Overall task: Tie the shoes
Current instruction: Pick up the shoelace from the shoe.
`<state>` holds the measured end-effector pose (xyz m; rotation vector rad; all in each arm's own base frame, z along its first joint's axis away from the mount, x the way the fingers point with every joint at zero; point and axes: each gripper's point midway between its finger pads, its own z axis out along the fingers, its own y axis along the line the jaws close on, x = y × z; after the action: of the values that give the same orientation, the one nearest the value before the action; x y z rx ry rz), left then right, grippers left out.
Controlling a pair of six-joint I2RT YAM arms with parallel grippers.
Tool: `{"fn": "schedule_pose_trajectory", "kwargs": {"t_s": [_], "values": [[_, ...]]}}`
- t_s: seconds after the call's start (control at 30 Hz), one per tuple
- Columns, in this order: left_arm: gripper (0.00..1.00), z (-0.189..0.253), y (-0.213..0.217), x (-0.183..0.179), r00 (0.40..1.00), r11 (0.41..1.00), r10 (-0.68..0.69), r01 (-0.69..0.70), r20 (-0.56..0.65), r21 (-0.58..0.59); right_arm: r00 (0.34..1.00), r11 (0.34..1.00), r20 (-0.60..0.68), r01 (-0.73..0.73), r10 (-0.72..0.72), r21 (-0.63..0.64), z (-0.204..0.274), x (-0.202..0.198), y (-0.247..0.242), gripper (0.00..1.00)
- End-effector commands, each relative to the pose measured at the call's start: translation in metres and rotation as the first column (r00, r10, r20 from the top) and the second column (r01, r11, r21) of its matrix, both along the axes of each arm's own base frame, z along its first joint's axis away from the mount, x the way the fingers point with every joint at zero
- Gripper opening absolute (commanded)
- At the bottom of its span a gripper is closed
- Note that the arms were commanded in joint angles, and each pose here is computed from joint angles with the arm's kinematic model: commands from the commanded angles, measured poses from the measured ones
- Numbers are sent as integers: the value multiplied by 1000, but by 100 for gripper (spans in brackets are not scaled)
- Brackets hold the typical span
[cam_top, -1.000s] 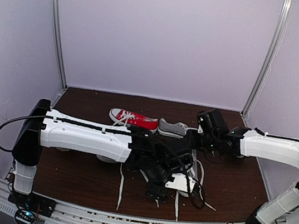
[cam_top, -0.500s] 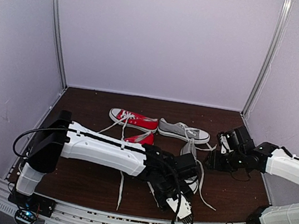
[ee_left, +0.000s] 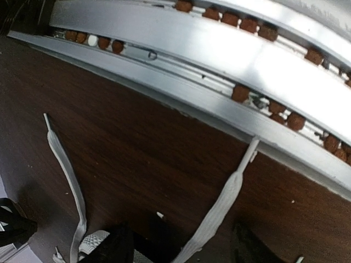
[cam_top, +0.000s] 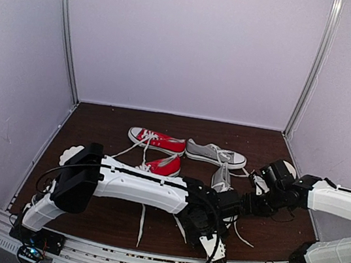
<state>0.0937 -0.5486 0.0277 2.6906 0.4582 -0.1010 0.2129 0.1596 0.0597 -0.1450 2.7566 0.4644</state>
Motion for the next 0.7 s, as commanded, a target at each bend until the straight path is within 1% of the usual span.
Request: {"fn": "schedule_pose_trajectory", "kwargs": {"t_s": [0.0,0.07,0.17,0.3,0.33,0.37,0.47,0.5,0.6,0.63,0.67], "values": [[59,-47,29,24,987,980,-19,-14,162,199,999,999,-3,-34,34,28,3,-3,5,62],[53,-57,37,30,977,970,-27,-26,211,243,999,999,-1,-39,39,37,5,-5,7,62],[40,-65,40,26,976,963,-40,-20,214,268,999,997,-3,-51,52,60,5,-10,11,62],[18,-68,42,21,973,959,-59,-6,221,282,999,997,-4,-49,49,52,3,-13,8,62],[10,-66,43,20,973,959,-57,-8,222,282,999,997,-4,-48,48,54,3,-14,8,62],[0,-64,45,19,974,960,-53,-12,222,281,999,997,-3,-45,45,58,2,-14,8,62],[0,-56,50,18,976,962,-3,-57,218,266,999,997,1,-37,37,63,1,-15,7,62],[0,-49,48,19,976,967,29,-81,216,240,999,998,-3,-34,34,59,0,-15,6,62],[0,-20,36,21,971,981,151,-170,184,91,1000,1000,-6,-10,10,6,-6,-16,-3,61],[0,-8,32,21,969,979,198,-204,146,29,1000,1000,0,-3,3,-28,-6,-16,-7,61],[0,-2,33,18,968,971,239,-238,82,-14,1000,998,6,2,-1,-64,-7,-16,-10,61]]}}
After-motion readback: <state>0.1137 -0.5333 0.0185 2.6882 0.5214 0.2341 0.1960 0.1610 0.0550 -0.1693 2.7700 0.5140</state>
